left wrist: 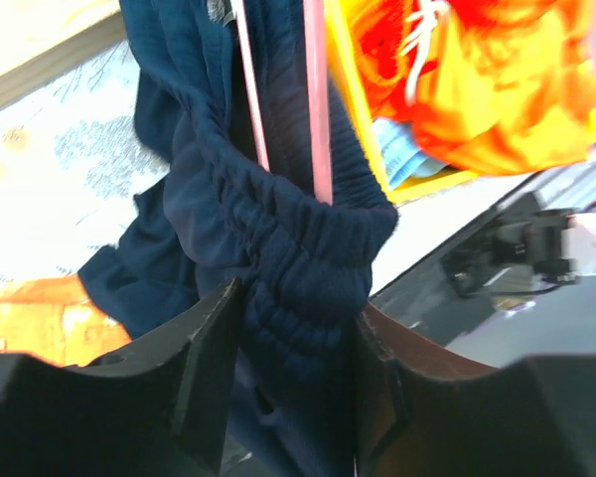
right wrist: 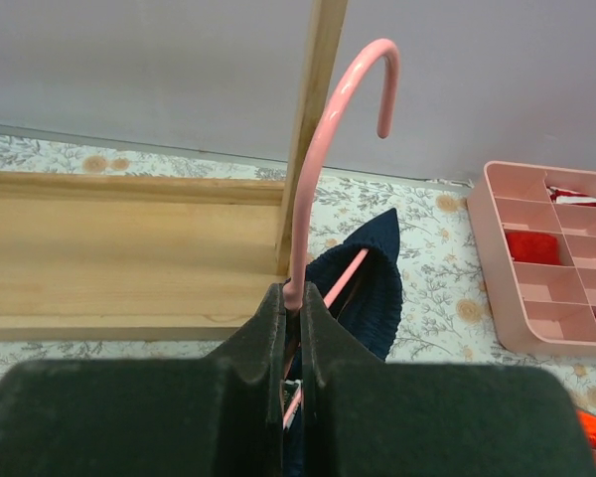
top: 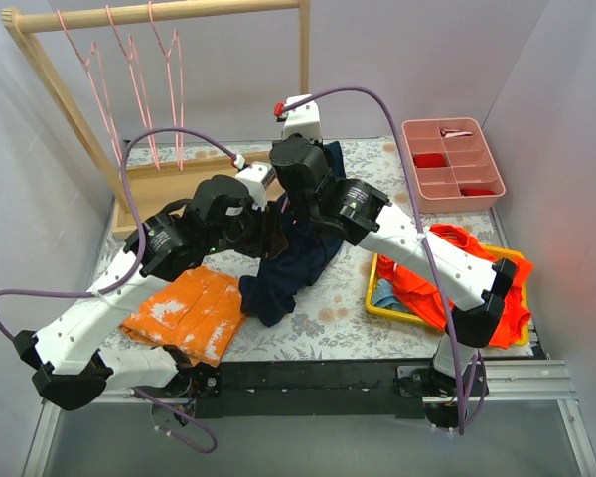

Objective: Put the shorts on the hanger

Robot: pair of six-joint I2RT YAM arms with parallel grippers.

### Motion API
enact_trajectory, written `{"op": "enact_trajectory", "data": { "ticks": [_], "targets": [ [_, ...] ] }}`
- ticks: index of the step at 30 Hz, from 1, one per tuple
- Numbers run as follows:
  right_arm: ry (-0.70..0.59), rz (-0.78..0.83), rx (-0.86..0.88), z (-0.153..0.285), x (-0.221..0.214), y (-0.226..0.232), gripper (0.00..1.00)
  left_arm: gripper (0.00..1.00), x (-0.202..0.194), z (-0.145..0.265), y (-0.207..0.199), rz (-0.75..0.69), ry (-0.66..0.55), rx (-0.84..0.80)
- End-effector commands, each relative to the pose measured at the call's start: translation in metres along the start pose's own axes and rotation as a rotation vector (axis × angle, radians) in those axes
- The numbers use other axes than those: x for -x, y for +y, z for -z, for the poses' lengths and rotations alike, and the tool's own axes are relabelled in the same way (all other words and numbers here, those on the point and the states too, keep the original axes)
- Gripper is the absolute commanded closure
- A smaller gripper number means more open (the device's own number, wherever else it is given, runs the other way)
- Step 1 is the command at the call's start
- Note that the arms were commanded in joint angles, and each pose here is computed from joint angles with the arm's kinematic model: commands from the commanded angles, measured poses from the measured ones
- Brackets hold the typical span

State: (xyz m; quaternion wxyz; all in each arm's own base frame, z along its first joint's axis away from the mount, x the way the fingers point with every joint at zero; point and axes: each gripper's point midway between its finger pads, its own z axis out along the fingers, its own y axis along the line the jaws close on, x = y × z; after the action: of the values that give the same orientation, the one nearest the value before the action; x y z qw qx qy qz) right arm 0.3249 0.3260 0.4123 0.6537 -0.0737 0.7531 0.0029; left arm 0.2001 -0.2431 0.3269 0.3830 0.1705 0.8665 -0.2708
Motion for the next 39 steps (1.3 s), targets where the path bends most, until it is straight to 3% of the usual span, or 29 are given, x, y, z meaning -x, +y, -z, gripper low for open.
{"op": "enact_trajectory", "data": {
  "ticks": [1,6,11,16,19,23,26,32,39],
  "targets": [
    [-0.059,-0.126,0.020,0.012,0.036,-0.008,0.99,0.61,-0.009,-0.007,0.017,-0.024,-0.013,0.116],
    [-0.032,-0.134,0.063,0.016,0.031,-0.004,0.99,0.73,-0.007,-0.015,0.021,-0.023,-0.081,0.129],
    [-0.004,-0.138,0.116,0.020,0.025,0.002,0.99,1.00,0.011,-0.007,0.019,-0.020,-0.219,0.099],
    [0.021,-0.132,0.207,0.030,0.019,0.008,0.99,1.00,0.011,-0.002,0.022,-0.026,-0.266,0.091],
    [0.013,-0.124,0.284,0.040,0.017,0.010,0.82,1.00,0.005,0.000,0.026,-0.036,-0.250,0.099],
    [-0.014,-0.123,0.384,0.052,0.022,0.015,0.43,1.00,-0.002,0.004,0.033,-0.009,-0.259,0.112],
    [-0.019,-0.109,0.417,0.057,0.023,0.015,0.24,1.00,-0.003,0.009,0.036,0.012,-0.275,0.116],
    [-0.011,-0.125,0.403,0.063,0.017,0.000,0.11,1.00,-0.001,0.024,0.046,0.081,-0.324,0.161],
    [0.032,-0.167,0.238,0.047,-0.014,-0.063,0.08,1.00,0.024,0.077,0.059,0.130,-0.396,0.250]
  ]
}}
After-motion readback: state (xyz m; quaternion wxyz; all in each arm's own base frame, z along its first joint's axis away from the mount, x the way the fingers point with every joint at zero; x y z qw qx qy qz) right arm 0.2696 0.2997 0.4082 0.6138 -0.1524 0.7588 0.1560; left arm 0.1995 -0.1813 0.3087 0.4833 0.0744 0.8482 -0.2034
